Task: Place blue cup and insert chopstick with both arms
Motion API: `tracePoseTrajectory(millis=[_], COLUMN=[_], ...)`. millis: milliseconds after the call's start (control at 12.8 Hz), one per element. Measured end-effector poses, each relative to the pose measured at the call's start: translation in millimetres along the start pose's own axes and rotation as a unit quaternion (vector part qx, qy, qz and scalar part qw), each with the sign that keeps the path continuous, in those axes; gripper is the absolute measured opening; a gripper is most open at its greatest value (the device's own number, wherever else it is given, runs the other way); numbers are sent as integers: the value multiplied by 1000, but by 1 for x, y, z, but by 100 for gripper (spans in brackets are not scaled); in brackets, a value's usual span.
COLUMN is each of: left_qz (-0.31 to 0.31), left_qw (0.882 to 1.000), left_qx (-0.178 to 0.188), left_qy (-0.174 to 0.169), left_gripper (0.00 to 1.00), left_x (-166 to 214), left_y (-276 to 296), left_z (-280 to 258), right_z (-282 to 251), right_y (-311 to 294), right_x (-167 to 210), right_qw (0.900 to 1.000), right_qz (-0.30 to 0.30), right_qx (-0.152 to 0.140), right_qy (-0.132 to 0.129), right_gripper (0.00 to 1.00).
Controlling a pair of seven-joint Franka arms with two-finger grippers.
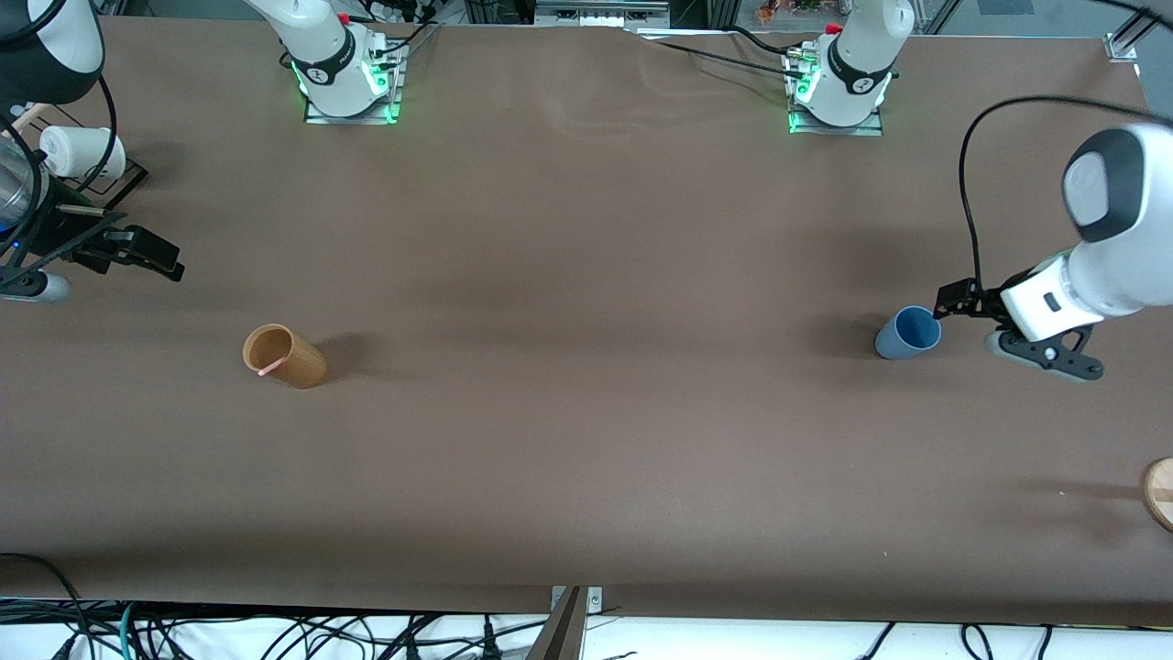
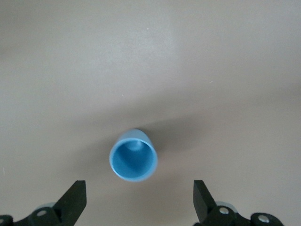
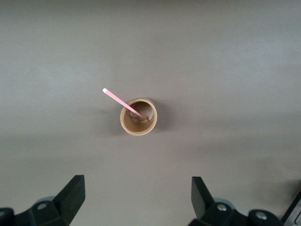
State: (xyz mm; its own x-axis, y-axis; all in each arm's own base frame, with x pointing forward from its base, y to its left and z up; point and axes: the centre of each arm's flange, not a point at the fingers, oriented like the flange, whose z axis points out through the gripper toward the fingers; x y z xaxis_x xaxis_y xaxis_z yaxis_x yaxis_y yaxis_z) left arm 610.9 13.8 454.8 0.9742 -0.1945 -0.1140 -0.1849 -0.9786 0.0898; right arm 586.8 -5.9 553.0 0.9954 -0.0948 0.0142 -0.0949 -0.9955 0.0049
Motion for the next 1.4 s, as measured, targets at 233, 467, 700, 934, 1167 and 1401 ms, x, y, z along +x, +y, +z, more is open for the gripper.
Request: tracePoseTrajectory(millis=[233, 467, 700, 934, 1167, 1401], left_qz=[-51, -47, -53, -54, -81, -91], left_qw=[999, 999, 998, 998, 997, 995], left_qx=[-2, 22, 21, 14, 14, 13], left_qy=[-7, 3, 10, -5, -12, -23], left_gripper=[100, 100, 100, 100, 100, 100], left_x=[-5, -18, -40, -70, -78, -71], left_y=[45, 57, 59, 66, 68, 66], left_z=[-68, -108, -141, -165, -169, -158], right_z=[0, 0, 0, 0, 0, 0], right_y=[0, 0, 0, 0, 0, 0], right_x=[0, 0, 0, 0, 0, 0], right_qw=[1000, 1000, 1000, 1000, 1000, 1000], right_qz=[0, 0, 0, 0, 0, 0], right_qx=[0, 0, 0, 0, 0, 0], right_qy=[0, 0, 0, 0, 0, 0], right_gripper=[100, 100, 100, 100, 100, 100])
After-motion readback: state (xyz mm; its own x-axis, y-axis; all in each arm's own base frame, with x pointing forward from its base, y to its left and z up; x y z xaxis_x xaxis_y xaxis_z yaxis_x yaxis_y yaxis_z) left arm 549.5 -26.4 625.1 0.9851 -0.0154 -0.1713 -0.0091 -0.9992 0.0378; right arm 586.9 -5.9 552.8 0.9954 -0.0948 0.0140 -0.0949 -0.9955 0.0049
